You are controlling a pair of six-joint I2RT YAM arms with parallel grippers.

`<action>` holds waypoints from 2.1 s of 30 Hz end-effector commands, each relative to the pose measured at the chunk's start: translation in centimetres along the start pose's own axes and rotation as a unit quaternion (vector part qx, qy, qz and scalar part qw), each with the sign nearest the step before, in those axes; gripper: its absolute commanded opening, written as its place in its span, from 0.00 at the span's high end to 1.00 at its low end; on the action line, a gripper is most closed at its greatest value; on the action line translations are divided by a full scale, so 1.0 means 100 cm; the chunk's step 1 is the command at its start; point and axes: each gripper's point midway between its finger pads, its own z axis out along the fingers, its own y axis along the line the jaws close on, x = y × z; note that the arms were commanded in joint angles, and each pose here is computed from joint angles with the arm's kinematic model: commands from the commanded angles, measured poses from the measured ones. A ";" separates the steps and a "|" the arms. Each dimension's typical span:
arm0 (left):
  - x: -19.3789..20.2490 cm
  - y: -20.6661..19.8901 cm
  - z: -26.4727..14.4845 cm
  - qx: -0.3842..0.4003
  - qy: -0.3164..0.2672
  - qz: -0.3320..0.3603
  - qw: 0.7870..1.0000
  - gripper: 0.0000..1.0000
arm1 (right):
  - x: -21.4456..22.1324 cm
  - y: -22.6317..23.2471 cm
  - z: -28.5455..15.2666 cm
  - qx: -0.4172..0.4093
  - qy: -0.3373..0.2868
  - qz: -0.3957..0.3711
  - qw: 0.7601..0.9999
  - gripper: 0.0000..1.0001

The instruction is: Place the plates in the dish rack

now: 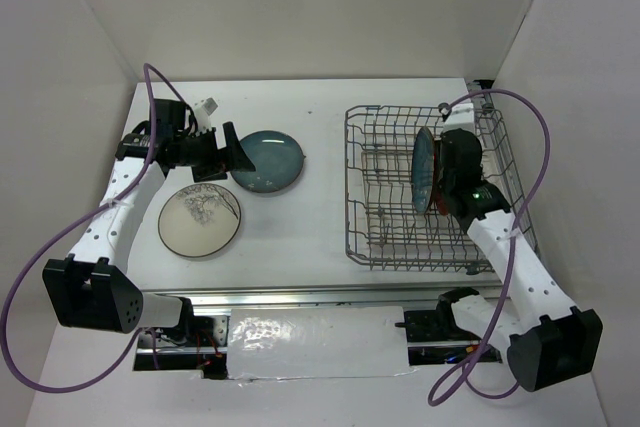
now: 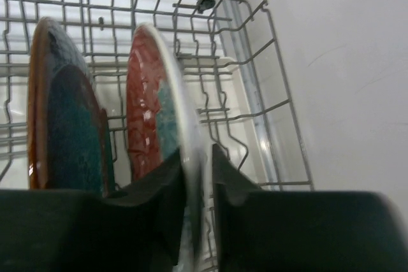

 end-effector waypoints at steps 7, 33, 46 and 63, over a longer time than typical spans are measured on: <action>-0.002 -0.006 -0.007 0.006 -0.012 0.018 1.000 0.01 | -0.042 -0.026 -0.002 0.054 -0.058 0.074 0.994 0.57; 0.000 -0.007 -0.008 0.009 -0.011 0.016 1.000 0.01 | -0.067 -0.035 -0.021 0.035 -0.085 0.116 0.989 0.35; 0.003 -0.006 -0.010 0.007 -0.012 0.015 1.000 0.01 | -0.074 -0.029 -0.023 0.015 -0.091 0.117 0.989 0.31; 0.001 -0.010 -0.012 0.015 -0.009 0.015 1.000 0.01 | -0.090 -0.031 -0.030 0.001 -0.112 0.122 0.986 0.26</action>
